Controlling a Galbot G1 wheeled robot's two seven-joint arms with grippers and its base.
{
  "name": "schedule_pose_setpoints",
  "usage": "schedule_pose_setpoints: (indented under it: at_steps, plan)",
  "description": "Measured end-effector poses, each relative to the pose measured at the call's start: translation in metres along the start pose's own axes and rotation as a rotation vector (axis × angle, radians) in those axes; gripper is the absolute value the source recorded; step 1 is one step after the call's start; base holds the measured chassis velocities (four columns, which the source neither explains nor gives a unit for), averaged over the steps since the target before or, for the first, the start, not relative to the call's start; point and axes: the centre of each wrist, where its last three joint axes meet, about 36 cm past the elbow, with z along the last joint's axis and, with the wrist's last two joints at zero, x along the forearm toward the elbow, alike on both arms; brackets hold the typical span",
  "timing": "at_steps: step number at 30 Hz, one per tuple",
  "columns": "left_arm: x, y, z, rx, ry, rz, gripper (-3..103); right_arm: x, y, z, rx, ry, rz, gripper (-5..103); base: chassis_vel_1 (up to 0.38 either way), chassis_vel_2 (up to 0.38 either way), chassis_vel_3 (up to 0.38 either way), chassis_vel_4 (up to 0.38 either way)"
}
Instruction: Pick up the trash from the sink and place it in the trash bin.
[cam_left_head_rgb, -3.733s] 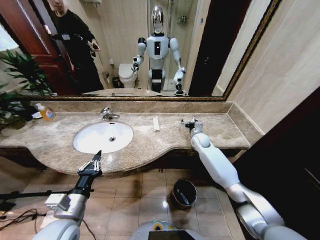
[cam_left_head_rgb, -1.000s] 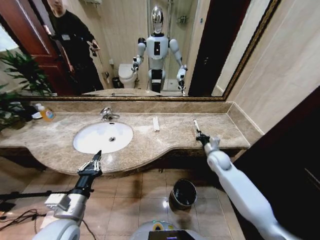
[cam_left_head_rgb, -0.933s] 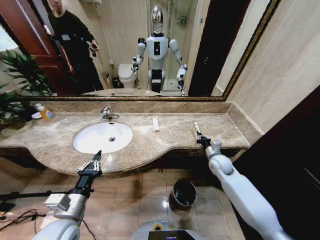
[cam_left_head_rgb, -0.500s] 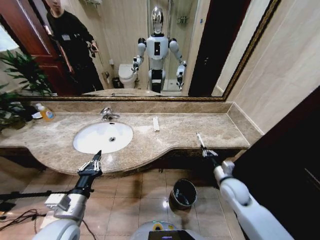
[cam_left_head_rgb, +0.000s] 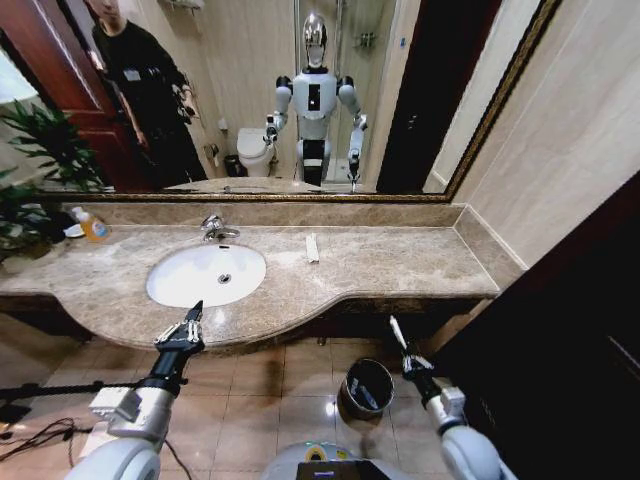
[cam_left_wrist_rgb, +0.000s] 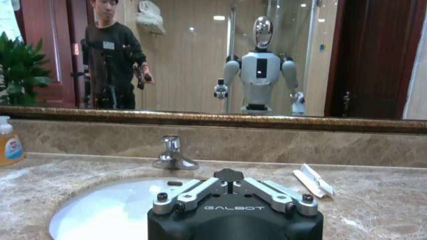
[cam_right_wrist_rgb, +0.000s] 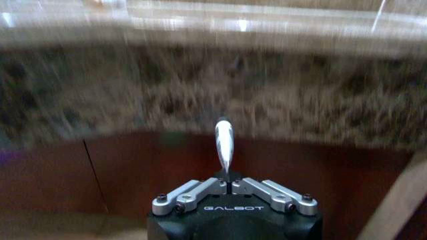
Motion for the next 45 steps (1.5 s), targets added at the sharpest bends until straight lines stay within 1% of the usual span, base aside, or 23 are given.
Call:
schedule_pose_setpoints:
  at_steps: [1,4,5,8,9,12,13,16,17,20,23,24,34,39,45]
  plan:
    - [0.000,0.000,0.000,0.000,0.000,0.000,0,0.000,0.000,0.000,0.000,0.000,0.000,0,0.000,0.000,0.000,0.000]
    - [0.000,0.000,0.000,0.000,0.000,0.000,0,-0.016,0.000,0.031,0.020,0.053,0.013,0,0.000,0.000,0.000,0.000]
    - [0.000,0.000,0.000,0.000,0.000,0.000,0,-0.016,0.000,0.031,0.020,0.053,0.013,0,0.000,0.000,0.000,0.000]
    - [0.000,0.000,0.000,0.000,0.000,0.000,0,-0.025,0.002,0.056,0.030,0.101,0.012,0,0.000,0.000,0.000,0.000]
    - [0.000,0.000,0.000,0.000,0.000,0.000,0,-0.025,0.002,0.056,0.030,0.101,0.012,0,0.000,0.000,0.000,0.000]
    - [0.000,0.000,0.000,0.000,0.000,0.000,0,-0.029,0.007,0.081,0.032,0.149,0.009,0,0.000,0.000,0.000,0.000]
    - [0.000,0.000,0.000,0.000,0.000,0.000,0,-0.029,0.007,0.081,0.032,0.149,0.009,0,0.000,0.000,0.000,0.000]
    - [0.000,0.000,0.000,0.000,0.000,0.000,0,-0.032,0.013,0.105,0.050,0.189,-0.002,0,0.000,0.000,0.000,0.000]
    - [0.000,0.000,0.000,0.000,0.000,0.000,0,-0.032,0.013,0.105,0.050,0.189,-0.002,0,0.000,0.000,0.000,0.000]
    - [0.000,0.000,0.000,0.000,0.000,0.000,0,-0.038,0.019,0.124,0.068,0.225,-0.009,0,0.000,0.000,0.000,0.000]
    - [0.000,0.000,0.000,0.000,0.000,0.000,0,-0.041,0.021,0.132,0.076,0.239,-0.009,0,0.000,0.000,0.000,0.000]
    - [0.000,0.000,0.000,0.000,0.000,0.000,0,-0.043,0.025,0.140,0.088,0.253,-0.012,0,0.000,0.000,0.000,0.000]
    - [0.000,0.000,0.000,0.000,0.000,0.000,0,-0.062,0.043,0.163,0.091,0.305,-0.004,0,0.000,0.000,0.000,0.000]
    - [0.000,0.000,0.000,0.000,0.000,0.000,0,-0.076,0.054,0.165,0.084,0.315,-0.003,0,0.000,0.000,0.000,0.000]
    - [0.000,0.000,0.000,0.000,0.000,0.000,0,-0.094,0.056,0.159,0.086,0.316,0.017,0,0.000,0.000,0.000,0.000]
